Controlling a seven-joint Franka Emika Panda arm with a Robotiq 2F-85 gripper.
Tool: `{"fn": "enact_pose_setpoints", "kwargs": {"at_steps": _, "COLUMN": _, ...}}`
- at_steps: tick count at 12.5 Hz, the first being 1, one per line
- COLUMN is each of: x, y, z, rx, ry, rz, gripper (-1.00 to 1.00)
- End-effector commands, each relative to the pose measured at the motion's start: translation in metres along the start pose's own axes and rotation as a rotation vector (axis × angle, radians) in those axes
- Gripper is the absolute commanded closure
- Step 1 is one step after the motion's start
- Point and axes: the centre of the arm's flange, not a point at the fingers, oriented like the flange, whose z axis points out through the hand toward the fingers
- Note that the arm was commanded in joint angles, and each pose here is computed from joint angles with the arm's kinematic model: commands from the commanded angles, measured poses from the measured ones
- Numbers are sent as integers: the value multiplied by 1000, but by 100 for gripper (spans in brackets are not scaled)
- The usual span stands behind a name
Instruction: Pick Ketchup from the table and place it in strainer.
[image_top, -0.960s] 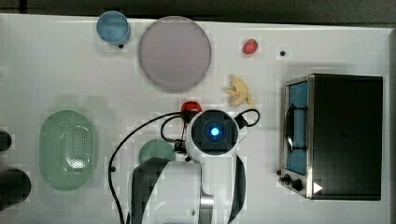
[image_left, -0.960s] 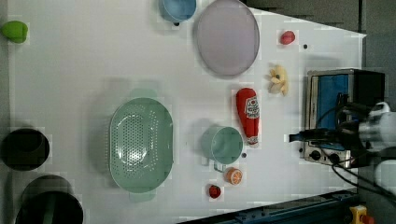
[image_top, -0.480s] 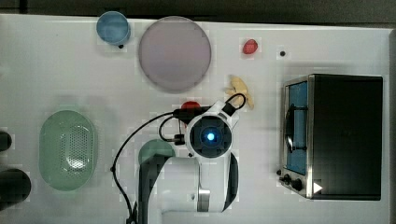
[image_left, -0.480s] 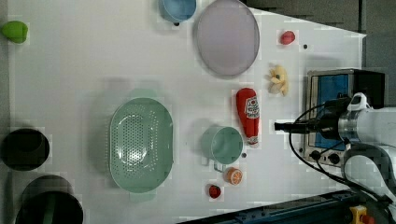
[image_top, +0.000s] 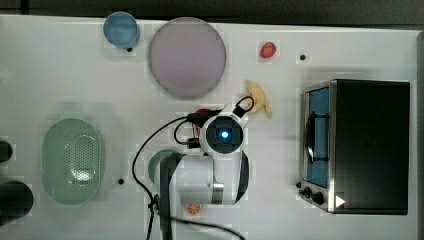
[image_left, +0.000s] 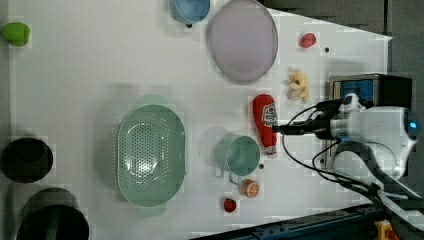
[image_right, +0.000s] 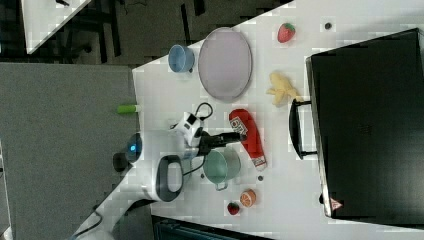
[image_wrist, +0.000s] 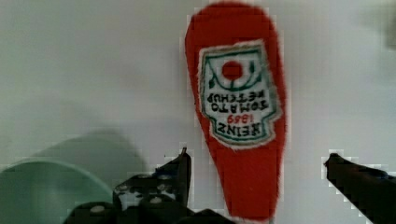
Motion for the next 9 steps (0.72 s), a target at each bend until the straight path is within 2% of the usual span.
{"fn": "enact_pose_setpoints", "kwargs": {"at_steps": 1, "x": 3, "y": -3, "z": 19, "rx": -13, "ry": 30, "rz": -71, "gripper": -100}}
{"fn": "enact_pose_setpoints", "kwargs": {"at_steps": 5, "x": 3, "y": -3, "z": 50, "rx": -4, "ry": 39, "rz": -69, "gripper": -100}}
{"fn": "enact_pose_setpoints", "kwargs": {"at_steps": 6, "x": 3, "y": -3, "z": 54, "rx": -4, "ry": 47, "rz": -68, "gripper": -92}}
{"fn": "enact_pose_setpoints", "kwargs": {"at_steps": 9, "x": 3, "y": -3, "z": 58, "rx": -2, "ry": 46, "rz": -67, "gripper": -21}}
